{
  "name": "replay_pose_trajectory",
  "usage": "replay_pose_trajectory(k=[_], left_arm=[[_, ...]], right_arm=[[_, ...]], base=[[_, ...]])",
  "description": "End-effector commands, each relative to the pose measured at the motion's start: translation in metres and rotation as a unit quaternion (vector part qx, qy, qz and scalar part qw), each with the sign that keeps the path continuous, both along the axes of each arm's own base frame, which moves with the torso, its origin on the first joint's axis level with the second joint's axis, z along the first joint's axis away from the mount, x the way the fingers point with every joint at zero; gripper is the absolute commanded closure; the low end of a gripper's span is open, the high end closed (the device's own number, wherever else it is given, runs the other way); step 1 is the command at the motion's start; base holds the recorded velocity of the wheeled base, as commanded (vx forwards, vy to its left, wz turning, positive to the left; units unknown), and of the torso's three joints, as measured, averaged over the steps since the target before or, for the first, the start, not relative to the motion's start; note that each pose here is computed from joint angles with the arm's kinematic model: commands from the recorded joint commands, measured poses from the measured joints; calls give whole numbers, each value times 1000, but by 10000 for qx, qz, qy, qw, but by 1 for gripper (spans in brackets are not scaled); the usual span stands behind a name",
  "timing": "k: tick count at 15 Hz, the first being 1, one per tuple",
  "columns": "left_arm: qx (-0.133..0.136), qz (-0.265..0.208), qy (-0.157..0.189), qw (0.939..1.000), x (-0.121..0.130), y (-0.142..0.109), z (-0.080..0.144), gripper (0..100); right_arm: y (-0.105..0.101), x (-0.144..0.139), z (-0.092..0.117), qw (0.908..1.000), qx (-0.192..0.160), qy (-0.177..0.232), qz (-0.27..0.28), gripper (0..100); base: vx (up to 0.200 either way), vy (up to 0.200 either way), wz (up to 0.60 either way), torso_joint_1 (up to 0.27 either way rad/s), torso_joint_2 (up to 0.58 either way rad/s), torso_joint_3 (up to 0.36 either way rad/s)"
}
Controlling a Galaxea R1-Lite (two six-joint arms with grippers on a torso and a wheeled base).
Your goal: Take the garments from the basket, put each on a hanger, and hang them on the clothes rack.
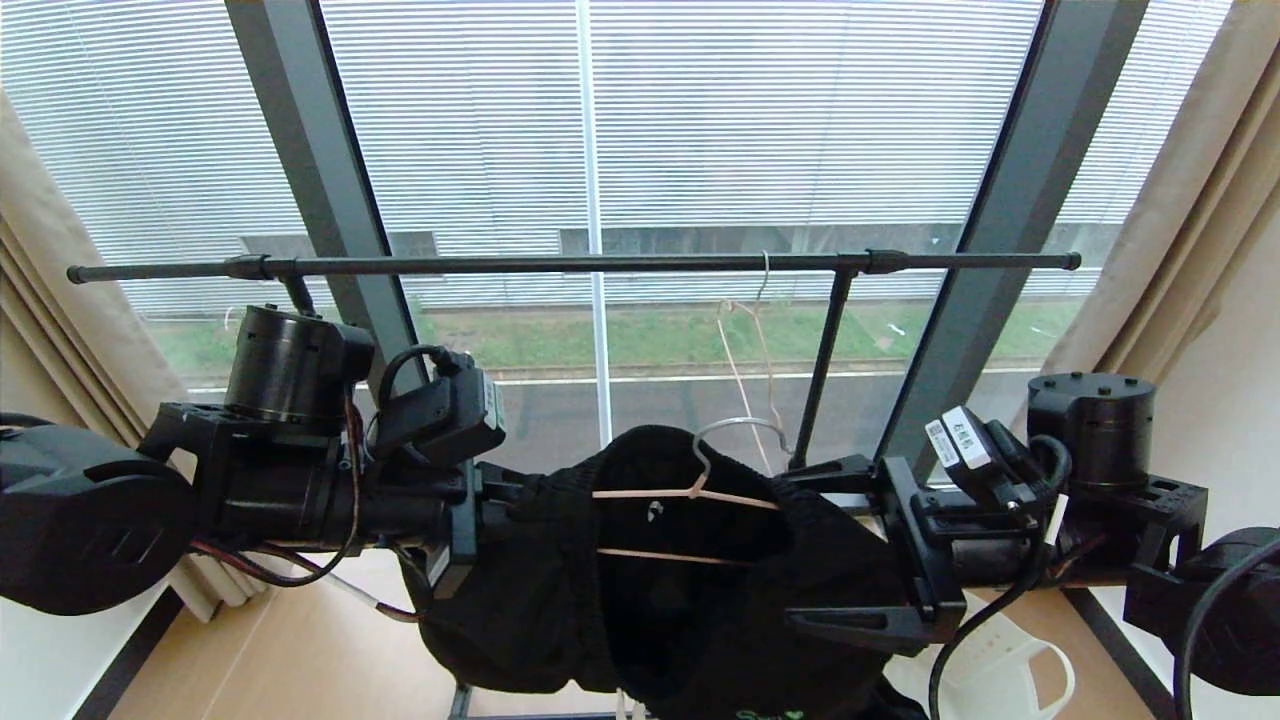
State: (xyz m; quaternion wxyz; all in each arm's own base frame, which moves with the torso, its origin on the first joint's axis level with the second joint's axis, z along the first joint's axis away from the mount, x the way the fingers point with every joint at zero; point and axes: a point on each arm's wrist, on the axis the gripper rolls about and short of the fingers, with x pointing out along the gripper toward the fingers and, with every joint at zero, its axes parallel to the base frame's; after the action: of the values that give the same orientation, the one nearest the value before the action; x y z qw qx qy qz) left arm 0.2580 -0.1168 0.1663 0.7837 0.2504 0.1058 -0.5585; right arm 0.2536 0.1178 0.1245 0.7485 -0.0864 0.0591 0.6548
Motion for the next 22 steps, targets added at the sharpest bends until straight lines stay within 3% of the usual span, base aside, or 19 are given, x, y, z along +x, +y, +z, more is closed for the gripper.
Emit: replay_pose_trajectory(k=[1, 15, 22], left_arm=[[-18, 60, -33, 10000, 0, 4, 2, 100], [-518, 352, 260, 9977, -15, 29, 18, 100], [-998, 587, 346, 9927, -18, 37, 34, 100]], right_arm=[[-3, 1, 0, 10000, 3, -4, -55, 0], [-22, 12, 11, 9988, 79, -214, -431, 0], [-24, 24, -5, 9986, -1, 18, -523, 0]], base=[[0, 0, 0, 0, 0, 0], [0, 0, 0, 0, 0, 0], [0, 0, 0, 0, 0, 0]])
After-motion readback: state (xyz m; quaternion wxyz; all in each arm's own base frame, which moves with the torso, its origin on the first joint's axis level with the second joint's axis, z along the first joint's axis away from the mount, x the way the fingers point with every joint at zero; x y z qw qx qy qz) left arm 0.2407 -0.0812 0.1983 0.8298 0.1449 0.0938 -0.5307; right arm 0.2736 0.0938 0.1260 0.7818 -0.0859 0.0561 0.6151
